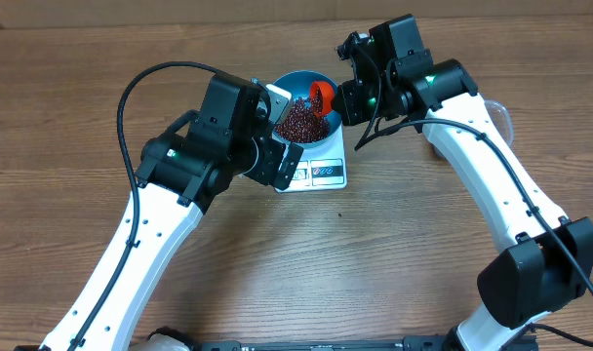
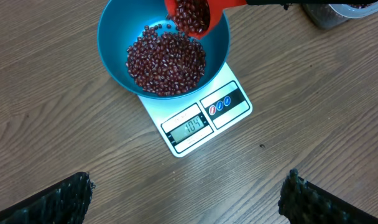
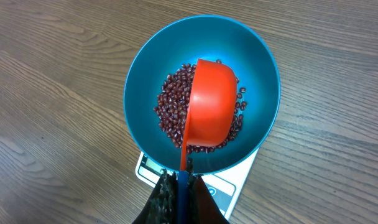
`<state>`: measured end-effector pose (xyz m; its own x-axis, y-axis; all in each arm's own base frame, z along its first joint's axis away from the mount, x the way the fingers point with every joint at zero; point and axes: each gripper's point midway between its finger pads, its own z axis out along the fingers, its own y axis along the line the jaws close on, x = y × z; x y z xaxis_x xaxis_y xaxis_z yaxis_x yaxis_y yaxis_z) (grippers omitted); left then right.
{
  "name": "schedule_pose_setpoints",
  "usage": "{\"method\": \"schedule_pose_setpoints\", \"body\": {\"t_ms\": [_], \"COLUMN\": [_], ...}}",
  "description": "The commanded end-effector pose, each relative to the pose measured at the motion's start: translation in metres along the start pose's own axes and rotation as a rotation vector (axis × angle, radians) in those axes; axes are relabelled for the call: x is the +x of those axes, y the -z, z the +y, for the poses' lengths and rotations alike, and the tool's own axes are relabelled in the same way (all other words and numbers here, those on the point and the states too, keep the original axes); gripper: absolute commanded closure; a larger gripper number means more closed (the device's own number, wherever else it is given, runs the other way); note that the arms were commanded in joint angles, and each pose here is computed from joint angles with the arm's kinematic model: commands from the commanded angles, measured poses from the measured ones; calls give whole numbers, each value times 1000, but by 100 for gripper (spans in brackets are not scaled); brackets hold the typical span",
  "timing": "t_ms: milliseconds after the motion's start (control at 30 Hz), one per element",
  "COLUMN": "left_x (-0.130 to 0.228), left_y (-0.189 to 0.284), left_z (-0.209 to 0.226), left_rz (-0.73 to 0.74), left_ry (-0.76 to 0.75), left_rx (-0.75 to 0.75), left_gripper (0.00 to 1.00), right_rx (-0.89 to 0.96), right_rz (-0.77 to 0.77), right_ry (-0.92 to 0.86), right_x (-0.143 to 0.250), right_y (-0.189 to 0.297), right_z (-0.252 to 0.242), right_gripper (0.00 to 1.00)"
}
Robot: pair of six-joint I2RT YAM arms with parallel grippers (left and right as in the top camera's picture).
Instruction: Scoop item into bowl and weigh 150g on scale
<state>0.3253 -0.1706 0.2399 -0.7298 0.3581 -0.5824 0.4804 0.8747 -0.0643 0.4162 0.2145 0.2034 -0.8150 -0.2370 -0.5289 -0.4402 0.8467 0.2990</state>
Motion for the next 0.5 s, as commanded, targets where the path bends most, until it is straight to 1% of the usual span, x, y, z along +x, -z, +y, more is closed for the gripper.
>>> {"method": "schedule_pose_setpoints", "body": {"t_ms": [0, 67, 267, 467], "left_x": [-3, -3, -3, -3], "left_y": [0, 0, 0, 0], "left_z": [-1, -1, -1, -1], "left_rz": [-5, -5, -5, -5], "left_ry": [-17, -17, -17, -17], "left_rx": [12, 12, 12, 12], "left_gripper": [0, 0, 0, 0], "right_rx": [5, 2, 1, 172], "right_rz": [-81, -89, -93, -90], "right_ry": [60, 80, 217, 250], "right_x": [-18, -19, -19, -19], "right_y": [28, 30, 30, 27], "right_z": [9, 12, 31, 19], "right_gripper": [96, 96, 96, 96]}}
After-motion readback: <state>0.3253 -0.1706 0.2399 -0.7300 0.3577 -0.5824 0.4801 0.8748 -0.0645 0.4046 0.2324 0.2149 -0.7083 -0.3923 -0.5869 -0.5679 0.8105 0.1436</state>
